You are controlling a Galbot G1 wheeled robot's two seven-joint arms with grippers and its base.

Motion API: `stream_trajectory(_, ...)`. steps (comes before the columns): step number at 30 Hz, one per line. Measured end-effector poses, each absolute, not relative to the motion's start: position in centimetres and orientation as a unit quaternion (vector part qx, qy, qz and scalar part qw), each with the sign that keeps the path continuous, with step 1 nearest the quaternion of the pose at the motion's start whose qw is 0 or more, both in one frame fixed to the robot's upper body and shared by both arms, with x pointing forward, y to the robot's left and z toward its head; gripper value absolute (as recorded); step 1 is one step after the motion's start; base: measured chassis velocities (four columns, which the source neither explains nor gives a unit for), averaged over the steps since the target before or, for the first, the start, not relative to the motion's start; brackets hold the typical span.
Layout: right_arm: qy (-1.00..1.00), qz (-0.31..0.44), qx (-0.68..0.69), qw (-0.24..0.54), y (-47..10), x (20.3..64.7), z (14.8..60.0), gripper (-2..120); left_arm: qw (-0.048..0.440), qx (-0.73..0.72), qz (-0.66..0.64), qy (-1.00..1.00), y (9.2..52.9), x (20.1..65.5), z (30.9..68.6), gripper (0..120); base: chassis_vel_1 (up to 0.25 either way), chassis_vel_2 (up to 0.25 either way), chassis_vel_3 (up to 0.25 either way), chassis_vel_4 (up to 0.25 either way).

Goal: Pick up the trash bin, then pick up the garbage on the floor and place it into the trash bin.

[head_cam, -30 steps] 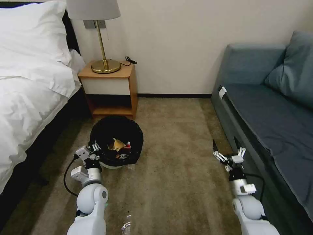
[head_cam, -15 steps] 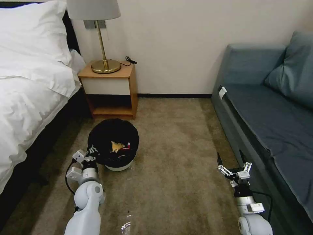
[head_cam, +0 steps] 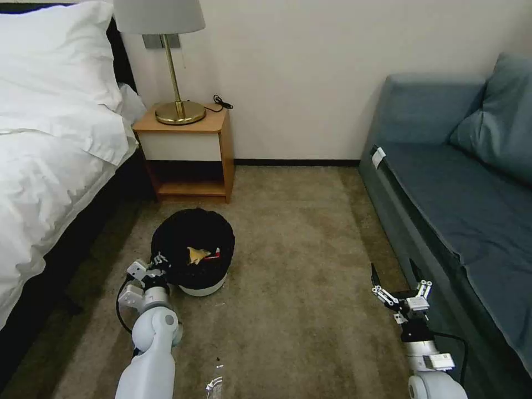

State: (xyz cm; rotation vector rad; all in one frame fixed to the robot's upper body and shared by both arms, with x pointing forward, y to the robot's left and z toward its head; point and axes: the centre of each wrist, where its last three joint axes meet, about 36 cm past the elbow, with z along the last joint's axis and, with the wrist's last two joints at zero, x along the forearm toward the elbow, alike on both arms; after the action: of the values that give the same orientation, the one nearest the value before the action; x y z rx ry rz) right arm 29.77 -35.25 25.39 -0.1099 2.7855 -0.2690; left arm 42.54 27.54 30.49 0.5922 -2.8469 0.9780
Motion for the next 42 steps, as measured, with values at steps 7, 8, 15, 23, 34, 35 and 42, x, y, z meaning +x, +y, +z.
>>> stream_trajectory(7,0.98,-0.094,-0.042,0.169,-35.1,29.6,25.3,95,0.038,0.193,0.316,-0.928,27.5,42.5,30.4,43,0.0,0.0,0.0,0.0)
stream_trajectory(8,0.98,-0.094,-0.044,0.17,-35.1,29.6,25.4,95,0.037,0.192,0.315,-0.929,27.4,42.4,30.5,49,0.0,0.0,0.0,0.0)
stream_trajectory(15,0.98,-0.094,-0.048,0.171,-34.8,29.9,25.5,95,0.025,0.187,0.309,-0.932,27.5,42.0,31.7,70,0.0,0.0,0.0,0.0)
stream_trajectory(23,0.98,-0.086,-0.04,0.173,-34.0,31.2,25.9,95,0.004,0.162,0.24,-0.957,27.4,38.9,35.3,99,0.0,0.0,0.0,0.0)
stream_trajectory(34,0.982,-0.076,0.034,0.169,-33.0,33.5,30.0,98,0.025,0.115,0.02,-0.993,29.3,33.2,37.6,100,0.0,0.0,0.0,0.0)
stream_trajectory(35,0.983,-0.072,0.042,0.166,-32.8,33.7,30.1,99,0.024,0.109,0.002,-0.994,29.3,32.5,37.7,100,0.0,0.0,0.0,0.0)
stream_trajectory(42,0.984,-0.067,0.065,0.154,-32.9,32.9,30.0,100,-0.002,0.073,-0.055,-0.996,28.7,30.9,37.6,100,0.0,0.0,0.0,0.0)
